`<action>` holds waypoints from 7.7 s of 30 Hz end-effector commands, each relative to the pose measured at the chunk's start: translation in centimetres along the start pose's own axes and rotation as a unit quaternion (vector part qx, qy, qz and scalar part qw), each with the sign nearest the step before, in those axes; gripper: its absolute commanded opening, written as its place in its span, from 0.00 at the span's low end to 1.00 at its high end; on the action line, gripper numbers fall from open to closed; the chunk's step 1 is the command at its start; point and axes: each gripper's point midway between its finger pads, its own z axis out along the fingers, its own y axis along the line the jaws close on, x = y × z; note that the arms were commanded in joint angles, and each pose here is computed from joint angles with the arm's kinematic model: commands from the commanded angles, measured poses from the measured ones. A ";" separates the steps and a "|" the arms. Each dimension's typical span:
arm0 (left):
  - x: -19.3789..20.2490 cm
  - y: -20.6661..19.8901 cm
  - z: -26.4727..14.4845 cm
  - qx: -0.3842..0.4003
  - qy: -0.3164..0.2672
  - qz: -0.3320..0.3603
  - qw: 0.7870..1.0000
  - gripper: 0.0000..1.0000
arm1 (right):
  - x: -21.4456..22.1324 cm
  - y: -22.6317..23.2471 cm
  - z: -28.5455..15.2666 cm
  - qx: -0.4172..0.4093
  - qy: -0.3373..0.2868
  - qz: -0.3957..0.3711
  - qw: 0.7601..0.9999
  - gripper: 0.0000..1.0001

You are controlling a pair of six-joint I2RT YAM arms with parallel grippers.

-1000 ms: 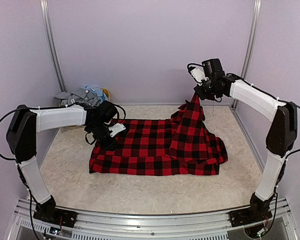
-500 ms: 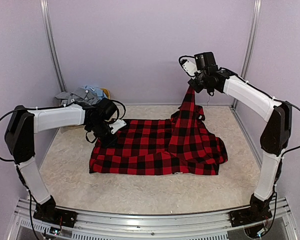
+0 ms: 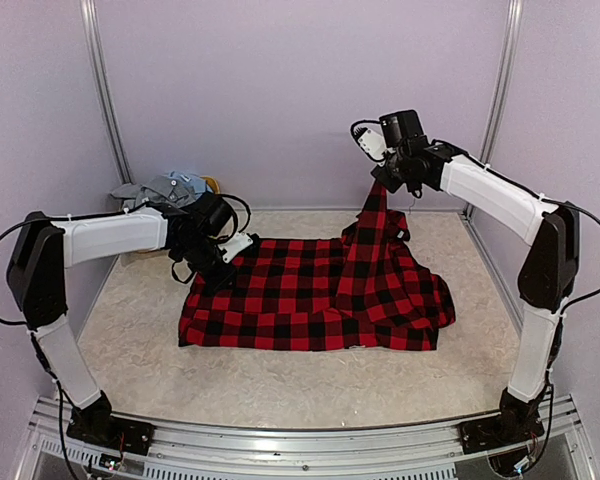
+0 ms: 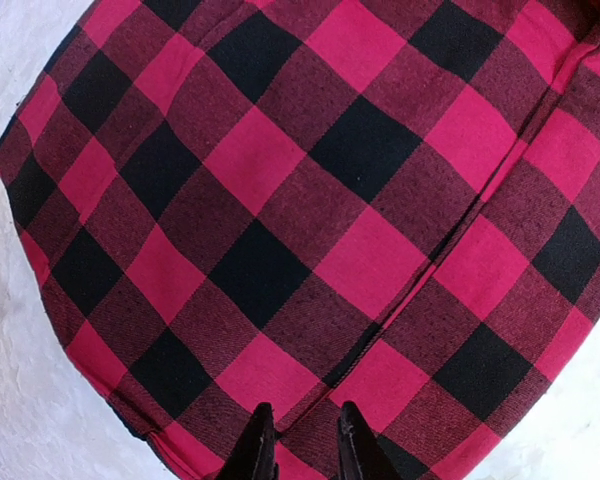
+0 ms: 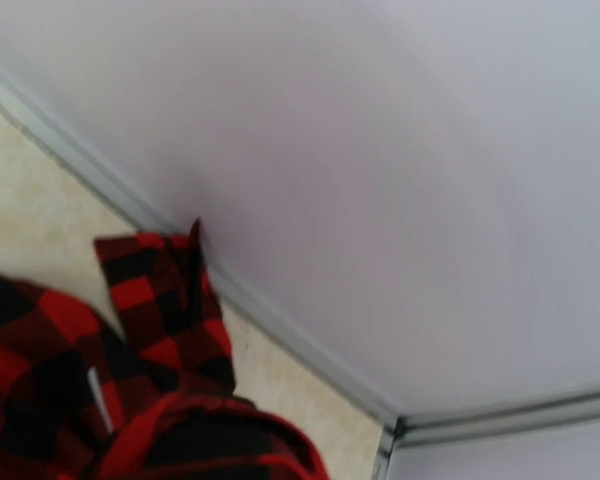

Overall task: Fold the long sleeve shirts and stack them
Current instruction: Fold the sleeve of the 1/3-folded shirt, then pick up the sleeve from the 1/3-folded shirt, then fold the sleeve of the 1/3-folded shirt.

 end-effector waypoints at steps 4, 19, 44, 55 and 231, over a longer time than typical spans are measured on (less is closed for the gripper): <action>-3.3 1.3 -3.0 -0.027 -0.076 -0.027 0.996 0.23 | 5.1 5.5 -1.4 -0.034 0.122 -0.027 0.992 0.00; -4.0 2.7 -4.5 -0.059 -0.102 -0.052 0.992 0.25 | 8.1 14.0 -3.7 -0.035 0.179 -0.122 0.976 0.00; -3.9 6.0 -6.3 -0.119 -0.119 -0.110 0.979 0.35 | 9.4 25.1 -10.9 -0.235 0.262 -0.092 0.931 0.00; -3.6 8.5 -8.3 -0.180 -0.141 -0.152 0.962 0.53 | 10.4 33.8 -14.3 -0.348 0.288 -0.105 0.886 0.09; 5.4 -4.2 1.4 0.198 0.040 -0.226 0.953 0.60 | 18.7 22.0 -9.2 -0.306 0.164 0.173 0.922 0.70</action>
